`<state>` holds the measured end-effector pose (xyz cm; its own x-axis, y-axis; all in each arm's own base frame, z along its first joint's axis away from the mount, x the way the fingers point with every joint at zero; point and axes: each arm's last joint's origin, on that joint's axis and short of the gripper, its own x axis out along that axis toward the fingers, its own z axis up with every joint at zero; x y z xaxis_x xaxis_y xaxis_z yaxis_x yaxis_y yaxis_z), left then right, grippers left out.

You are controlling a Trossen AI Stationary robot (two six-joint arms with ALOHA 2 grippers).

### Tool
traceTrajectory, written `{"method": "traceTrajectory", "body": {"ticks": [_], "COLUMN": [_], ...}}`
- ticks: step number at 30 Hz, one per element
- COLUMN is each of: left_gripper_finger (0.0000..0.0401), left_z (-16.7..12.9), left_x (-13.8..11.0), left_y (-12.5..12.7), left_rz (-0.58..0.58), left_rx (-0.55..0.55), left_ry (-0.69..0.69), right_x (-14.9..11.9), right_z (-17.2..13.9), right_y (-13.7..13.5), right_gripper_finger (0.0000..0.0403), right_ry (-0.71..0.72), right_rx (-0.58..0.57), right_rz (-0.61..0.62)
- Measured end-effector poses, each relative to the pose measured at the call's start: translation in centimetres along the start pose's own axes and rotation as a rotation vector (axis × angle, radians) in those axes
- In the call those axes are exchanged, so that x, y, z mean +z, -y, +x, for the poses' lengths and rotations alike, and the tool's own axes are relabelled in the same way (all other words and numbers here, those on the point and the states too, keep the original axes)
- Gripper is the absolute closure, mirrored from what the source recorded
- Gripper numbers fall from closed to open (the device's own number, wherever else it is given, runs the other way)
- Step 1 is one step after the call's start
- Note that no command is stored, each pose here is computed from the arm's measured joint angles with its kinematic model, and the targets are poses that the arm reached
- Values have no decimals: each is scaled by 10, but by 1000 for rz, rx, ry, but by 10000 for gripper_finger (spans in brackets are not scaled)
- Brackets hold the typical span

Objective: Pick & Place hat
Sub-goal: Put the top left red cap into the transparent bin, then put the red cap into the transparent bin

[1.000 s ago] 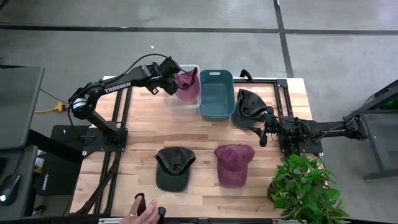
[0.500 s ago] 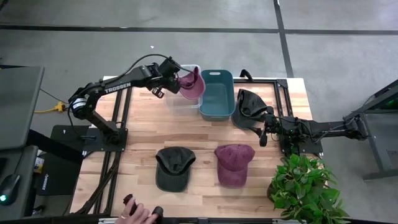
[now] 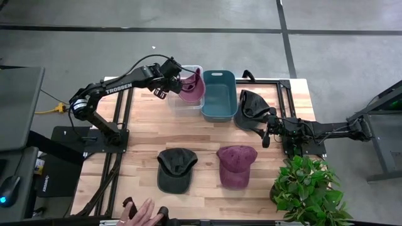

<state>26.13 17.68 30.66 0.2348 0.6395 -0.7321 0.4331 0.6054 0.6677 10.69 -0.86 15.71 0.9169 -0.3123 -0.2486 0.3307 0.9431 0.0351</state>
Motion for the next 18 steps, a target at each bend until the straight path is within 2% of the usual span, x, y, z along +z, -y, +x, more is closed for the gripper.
{"method": "traceTrajectory", "body": {"ticks": [11, 18], "left_gripper_finger": [178, 178], "left_z": [-8, -25], "left_x": [-5, -5], "left_y": [1, 1], "left_rz": [4, 3], "left_rx": [4, 49], "left_ry": [-40, -18], "right_x": [0, 0], "right_z": [0, 0], "right_y": [0, 0], "right_gripper_finger": [194, 194], "right_ry": [0, 0], "right_rx": [0, 0], "right_rz": [0, 0]}}
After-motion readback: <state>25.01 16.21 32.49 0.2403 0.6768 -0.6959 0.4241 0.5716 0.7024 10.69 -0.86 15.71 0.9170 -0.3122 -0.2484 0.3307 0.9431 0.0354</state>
